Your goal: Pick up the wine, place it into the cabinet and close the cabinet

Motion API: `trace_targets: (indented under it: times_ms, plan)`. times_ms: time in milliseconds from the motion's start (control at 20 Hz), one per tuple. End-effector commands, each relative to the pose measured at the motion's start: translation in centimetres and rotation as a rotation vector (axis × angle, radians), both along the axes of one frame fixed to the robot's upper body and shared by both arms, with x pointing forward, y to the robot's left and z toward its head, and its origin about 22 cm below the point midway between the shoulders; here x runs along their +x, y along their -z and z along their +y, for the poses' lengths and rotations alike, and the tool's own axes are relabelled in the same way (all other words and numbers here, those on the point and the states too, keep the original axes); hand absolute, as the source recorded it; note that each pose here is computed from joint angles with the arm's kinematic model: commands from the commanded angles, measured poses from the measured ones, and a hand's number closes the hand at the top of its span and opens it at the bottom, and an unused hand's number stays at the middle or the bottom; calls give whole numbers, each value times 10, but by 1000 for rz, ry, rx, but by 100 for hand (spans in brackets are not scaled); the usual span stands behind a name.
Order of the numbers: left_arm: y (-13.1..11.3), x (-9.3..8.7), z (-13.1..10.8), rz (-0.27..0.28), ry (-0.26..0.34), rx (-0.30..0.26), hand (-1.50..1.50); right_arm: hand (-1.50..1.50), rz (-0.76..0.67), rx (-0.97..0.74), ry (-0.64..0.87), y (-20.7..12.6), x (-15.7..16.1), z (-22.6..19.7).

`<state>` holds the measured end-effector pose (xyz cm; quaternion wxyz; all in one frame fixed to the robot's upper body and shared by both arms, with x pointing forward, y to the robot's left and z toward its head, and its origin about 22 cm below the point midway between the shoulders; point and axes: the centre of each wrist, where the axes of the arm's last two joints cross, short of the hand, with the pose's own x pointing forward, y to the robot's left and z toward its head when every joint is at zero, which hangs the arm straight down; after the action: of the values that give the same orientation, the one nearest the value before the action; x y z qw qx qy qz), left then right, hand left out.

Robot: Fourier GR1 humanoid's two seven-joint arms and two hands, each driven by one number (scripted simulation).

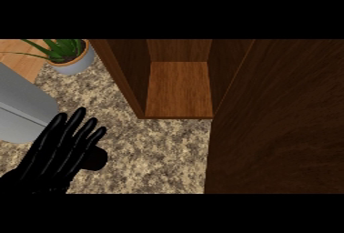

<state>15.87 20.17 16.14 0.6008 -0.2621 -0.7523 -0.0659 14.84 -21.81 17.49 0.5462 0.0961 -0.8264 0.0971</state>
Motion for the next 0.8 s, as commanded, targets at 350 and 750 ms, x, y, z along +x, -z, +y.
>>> trace_targets:
  times_ms: [350, 750]
  plan:
    - [-31, -37, -13, -110, -105, -32, -150, -150, 1, 18, -10, -20, -8, 0]
    - [-24, -29, 9, -14, -163, -17, -150, -150, -21, 37, -8, -20, -5, 18]
